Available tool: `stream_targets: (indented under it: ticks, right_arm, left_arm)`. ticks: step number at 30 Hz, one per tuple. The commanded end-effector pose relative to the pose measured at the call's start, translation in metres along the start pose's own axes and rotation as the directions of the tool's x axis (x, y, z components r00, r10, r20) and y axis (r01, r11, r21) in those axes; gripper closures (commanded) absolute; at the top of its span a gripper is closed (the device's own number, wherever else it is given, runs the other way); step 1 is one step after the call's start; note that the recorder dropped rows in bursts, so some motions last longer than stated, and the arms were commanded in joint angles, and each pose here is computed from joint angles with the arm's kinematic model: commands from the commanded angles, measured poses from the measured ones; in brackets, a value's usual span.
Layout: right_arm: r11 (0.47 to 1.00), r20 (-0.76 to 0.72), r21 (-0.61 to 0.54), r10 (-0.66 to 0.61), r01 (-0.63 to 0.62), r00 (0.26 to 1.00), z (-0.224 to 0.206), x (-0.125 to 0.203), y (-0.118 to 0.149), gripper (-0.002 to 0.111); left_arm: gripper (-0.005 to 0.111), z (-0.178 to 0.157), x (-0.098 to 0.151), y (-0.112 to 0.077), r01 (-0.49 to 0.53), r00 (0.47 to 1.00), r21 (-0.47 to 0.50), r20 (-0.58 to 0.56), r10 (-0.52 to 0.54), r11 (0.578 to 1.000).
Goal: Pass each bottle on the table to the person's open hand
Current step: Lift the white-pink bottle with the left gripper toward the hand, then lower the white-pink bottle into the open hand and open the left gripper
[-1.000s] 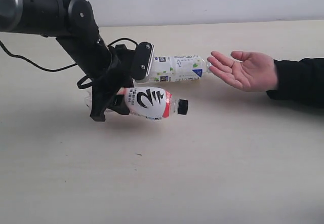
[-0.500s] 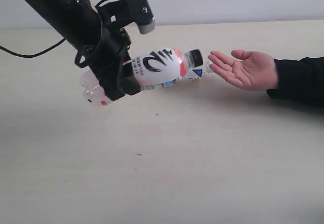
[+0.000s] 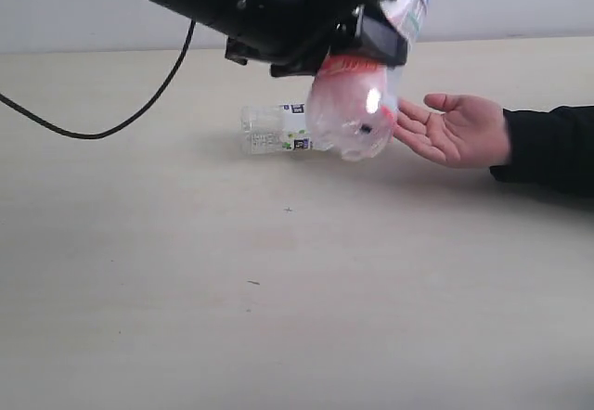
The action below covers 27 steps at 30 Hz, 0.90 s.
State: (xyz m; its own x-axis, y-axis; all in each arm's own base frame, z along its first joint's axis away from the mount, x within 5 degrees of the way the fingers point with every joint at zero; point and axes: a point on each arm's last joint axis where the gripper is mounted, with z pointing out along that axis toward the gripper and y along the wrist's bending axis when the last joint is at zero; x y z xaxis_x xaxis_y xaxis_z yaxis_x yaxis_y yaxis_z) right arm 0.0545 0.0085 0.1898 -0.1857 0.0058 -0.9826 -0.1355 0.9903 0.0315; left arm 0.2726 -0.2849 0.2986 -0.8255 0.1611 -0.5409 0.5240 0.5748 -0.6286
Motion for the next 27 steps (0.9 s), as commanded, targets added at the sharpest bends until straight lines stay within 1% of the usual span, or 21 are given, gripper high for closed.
stream_targets:
  ticks: [1,2,3,4,7,9,12,18,24,27]
  right_arm:
    - [1.000,0.006,0.006,-0.004,0.004,1.000,0.000,0.001,0.000,0.108]
    - [1.000,0.006,0.006,-0.004,0.004,1.000,0.000,0.001,0.000,0.108]
    - [1.000,0.006,0.006,-0.004,0.004,1.000,0.000,0.001,0.000,0.108]
    - [1.000,0.006,0.006,-0.004,0.004,1.000,0.000,0.001,0.000,0.108]
    - [1.000,0.006,0.006,-0.004,0.004,1.000,0.000,0.001,0.000,0.108]
    - [1.000,0.006,0.006,-0.004,0.004,1.000,0.000,0.001,0.000,0.108]
    - [1.000,0.006,0.006,-0.004,0.004,1.000,0.000,0.001,0.000,0.108]
    - [1.000,0.006,0.006,-0.004,0.004,1.000,0.000,0.001,0.000,0.108]
    - [1.000,0.006,0.006,-0.004,0.004,1.000,0.000,0.001,0.000,0.108]
    - [1.000,0.006,0.006,-0.004,0.004,1.000,0.000,0.001,0.000,0.108]
  left_arm:
    - [0.107,-0.004,-0.024,-0.007,0.258,0.933,0.127,0.225,-0.281,0.958]
    - [0.107,-0.002,-0.025,-0.006,0.295,0.916,0.144,0.237,-0.322,0.945]
    - [0.107,0.005,-0.027,-0.004,0.351,0.893,0.171,0.236,-0.384,0.921]
    - [0.107,0.011,-0.027,-0.002,0.358,0.893,0.169,0.227,-0.389,0.918]
    - [0.107,0.047,-0.020,-0.001,0.359,0.906,0.146,0.182,-0.382,0.922]
    - [0.107,0.069,-0.016,-0.001,0.362,0.909,0.129,0.171,-0.380,0.923]
    - [0.107,0.092,-0.014,0.008,0.356,0.916,0.107,0.159,-0.369,0.928]
    - [0.107,0.103,-0.011,0.019,0.370,0.911,0.078,0.164,-0.378,0.926]
    - [0.107,0.103,-0.008,0.015,0.374,0.916,0.100,0.116,-0.384,0.922]
    - [0.107,0.104,-0.006,0.014,0.361,0.924,0.103,0.096,-0.371,0.927]
